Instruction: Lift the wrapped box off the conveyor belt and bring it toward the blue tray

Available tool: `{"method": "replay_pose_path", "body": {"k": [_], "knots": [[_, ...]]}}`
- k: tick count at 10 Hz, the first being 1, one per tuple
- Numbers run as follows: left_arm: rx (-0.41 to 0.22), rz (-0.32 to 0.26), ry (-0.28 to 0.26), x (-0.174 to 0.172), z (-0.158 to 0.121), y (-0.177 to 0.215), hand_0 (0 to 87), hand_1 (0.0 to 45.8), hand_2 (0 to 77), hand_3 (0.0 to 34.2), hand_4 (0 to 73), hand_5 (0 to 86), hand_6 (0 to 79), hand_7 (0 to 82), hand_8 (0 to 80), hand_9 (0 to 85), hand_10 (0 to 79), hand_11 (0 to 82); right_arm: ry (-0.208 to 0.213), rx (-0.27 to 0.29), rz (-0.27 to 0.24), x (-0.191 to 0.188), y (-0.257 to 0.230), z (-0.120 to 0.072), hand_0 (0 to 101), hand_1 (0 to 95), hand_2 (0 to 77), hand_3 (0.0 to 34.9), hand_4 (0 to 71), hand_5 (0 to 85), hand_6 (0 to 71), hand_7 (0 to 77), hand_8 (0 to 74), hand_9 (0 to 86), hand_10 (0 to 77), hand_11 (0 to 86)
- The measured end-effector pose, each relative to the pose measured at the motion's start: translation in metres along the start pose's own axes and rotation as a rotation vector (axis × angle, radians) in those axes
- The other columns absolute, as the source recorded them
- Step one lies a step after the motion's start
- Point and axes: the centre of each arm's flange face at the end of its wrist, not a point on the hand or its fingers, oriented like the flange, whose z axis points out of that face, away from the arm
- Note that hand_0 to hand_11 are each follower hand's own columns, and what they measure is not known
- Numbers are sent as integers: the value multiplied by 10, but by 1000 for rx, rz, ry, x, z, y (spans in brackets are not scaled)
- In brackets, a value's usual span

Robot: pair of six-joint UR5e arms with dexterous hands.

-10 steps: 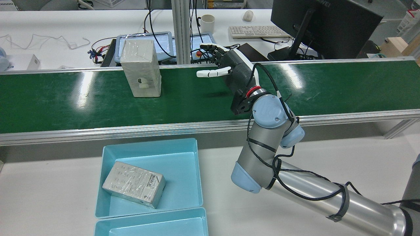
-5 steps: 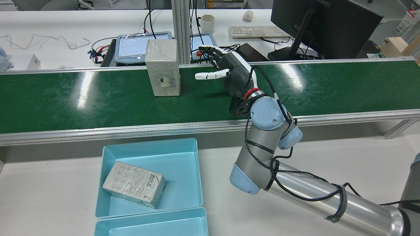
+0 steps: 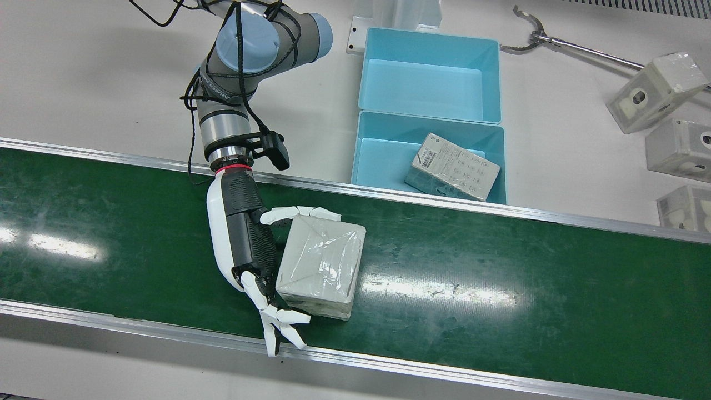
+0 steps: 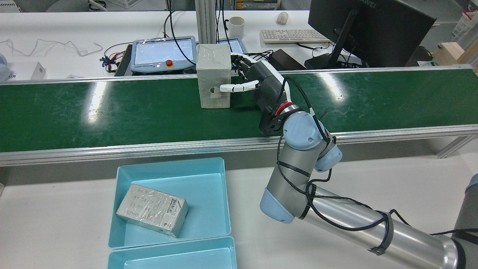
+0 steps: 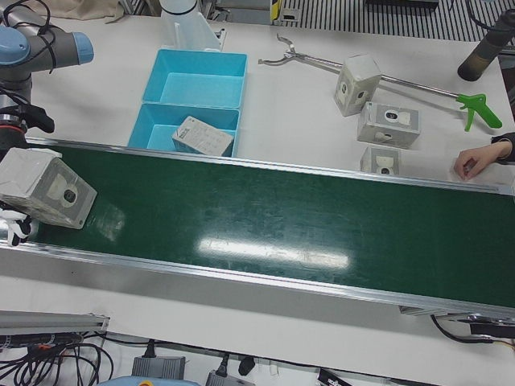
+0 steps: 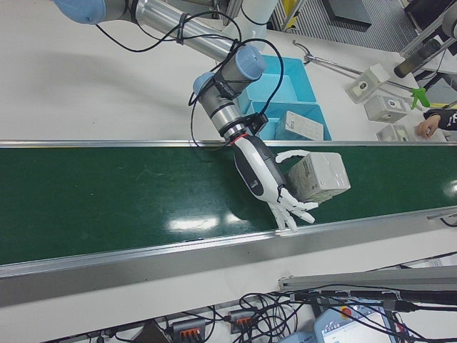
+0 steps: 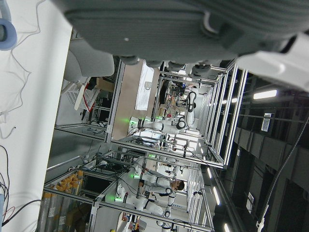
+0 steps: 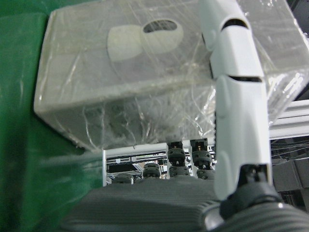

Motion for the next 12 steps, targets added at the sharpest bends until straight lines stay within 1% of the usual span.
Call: {"method": "replay_pose_path", "body": {"k": [1,3,4,5,6,7,8,9,10,12], "knots": [[0,0,0,0,0,0,0,0,5,0,0,11,0,5,5,5,5,5,0,1,-1,0,0,1,510,202,229,23,153,355,120,164,65,98,0,5],[0,0,0,0,0,0,0,0,5,0,0,11,5,5,5,0,5,5,-14,1,0,-3,1,1,510,202,229,23,153,355,120,164,65,98,0,5],[0,0,0,0,0,0,0,0,5,0,0,11,0,5,5,0,5,5,-24,-5,1,-9,6,2,542,180,262,0,169,453,240,305,251,262,5,76],[0,0,0,0,0,0,0,0,5,0,0,11,0,5,5,5,5,5,-34,-11,2,-18,16,0,565,153,289,0,207,480,284,327,322,338,5,207],[0,0,0,0,0,0,0,0,5,0,0,11,0,5,5,5,5,5,-39,-18,4,-27,34,-5,568,125,305,0,240,513,322,344,355,371,5,327],[0,0,0,0,0,0,0,0,5,0,0,11,5,0,5,5,5,5,-28,-25,9,-35,61,-20,604,104,311,0,262,535,344,355,376,387,65,393],[0,0,0,0,0,0,0,0,5,0,0,11,0,0,5,0,5,5,14,-35,24,-29,87,-43,619,104,311,0,273,556,365,360,398,393,120,453],[0,0,0,0,0,0,0,0,5,0,0,11,5,0,5,5,5,5,71,-46,45,-14,109,-70,619,104,311,0,273,556,365,360,398,393,120,453],[0,0,0,0,0,0,0,0,5,0,0,11,5,5,5,0,0,5,129,-59,69,5,126,-95,616,104,311,0,305,589,398,376,431,415,153,496],[0,0,0,0,0,0,0,0,11,0,0,11,5,0,5,0,5,5,223,-62,97,42,140,-131,620,104,311,0,311,595,409,382,447,415,158,507]]}}
